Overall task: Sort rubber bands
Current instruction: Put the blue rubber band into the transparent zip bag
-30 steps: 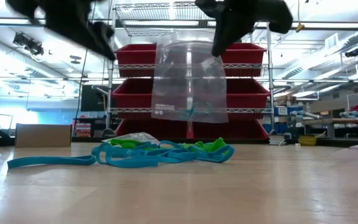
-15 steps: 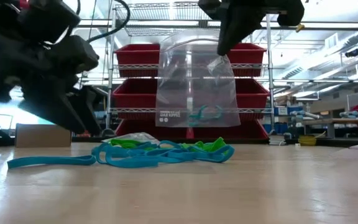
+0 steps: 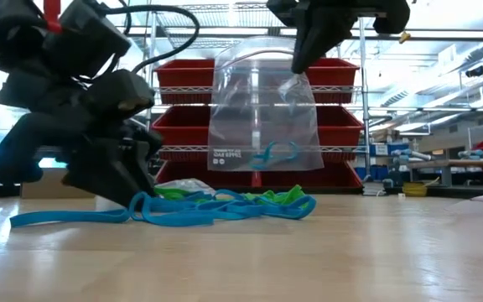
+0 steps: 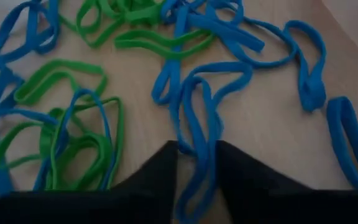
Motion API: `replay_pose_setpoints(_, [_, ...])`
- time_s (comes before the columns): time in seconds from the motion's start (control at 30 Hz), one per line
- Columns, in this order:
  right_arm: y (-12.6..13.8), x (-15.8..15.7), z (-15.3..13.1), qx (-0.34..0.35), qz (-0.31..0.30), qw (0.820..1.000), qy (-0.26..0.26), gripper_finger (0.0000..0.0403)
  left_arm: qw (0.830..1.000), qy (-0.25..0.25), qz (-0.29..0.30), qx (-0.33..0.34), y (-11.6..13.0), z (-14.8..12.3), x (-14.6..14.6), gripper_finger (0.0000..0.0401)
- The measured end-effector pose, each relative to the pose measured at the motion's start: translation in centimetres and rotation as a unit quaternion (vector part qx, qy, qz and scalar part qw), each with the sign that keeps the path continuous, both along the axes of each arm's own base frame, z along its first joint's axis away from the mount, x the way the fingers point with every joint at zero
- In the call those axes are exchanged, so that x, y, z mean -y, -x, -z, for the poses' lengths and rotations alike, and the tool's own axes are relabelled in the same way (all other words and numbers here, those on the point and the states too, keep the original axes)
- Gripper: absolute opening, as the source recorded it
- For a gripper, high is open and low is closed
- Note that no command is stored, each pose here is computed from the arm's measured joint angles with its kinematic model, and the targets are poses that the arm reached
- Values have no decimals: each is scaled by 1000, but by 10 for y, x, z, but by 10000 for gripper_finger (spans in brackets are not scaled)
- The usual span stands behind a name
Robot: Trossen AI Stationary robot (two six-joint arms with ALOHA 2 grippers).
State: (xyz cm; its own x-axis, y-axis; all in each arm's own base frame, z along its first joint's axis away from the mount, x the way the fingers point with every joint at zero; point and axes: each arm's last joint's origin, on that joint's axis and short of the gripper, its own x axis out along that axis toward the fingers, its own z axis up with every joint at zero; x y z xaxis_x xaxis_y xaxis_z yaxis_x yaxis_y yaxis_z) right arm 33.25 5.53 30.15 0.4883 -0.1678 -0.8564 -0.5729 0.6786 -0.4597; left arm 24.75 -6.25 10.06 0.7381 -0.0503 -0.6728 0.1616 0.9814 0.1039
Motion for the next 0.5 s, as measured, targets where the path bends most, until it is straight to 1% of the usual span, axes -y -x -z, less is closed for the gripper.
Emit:
replay_pose_setpoints(0.07, [0,0,0,-1,0,1000,0,0,1000,-3,12,-8,-1,-2,1,43])
replay_pose_setpoints(0.1, [0,0,0,-1,2,1000,-1,0,1000,0,20,-16,-1,-4,1,23])
replay_pose_setpoints(0.13, [1,0,0,-4,2,1000,-1,0,999,2,21,-26,-1,-5,1,15])
replay_pose_setpoints(0.2, [2,0,1,-10,2,1000,0,0,999,4,24,-47,0,-11,3,12])
replay_pose_setpoints(0.27, [2,0,1,-9,4,1000,-1,0,996,-4,28,-82,4,-19,7,8])
replay_pose_setpoints(0.33, [2,0,1,-10,5,1000,-1,0,994,-12,36,-106,7,-31,12,6])
replay_pose_setpoints(0.37, [2,0,1,-9,5,1000,-1,0,993,-19,39,-112,8,-40,13,6])
replay_pose_setpoints(0.5, [1,0,1,-7,5,1000,-2,0,994,-34,53,-91,5,-84,19,4])
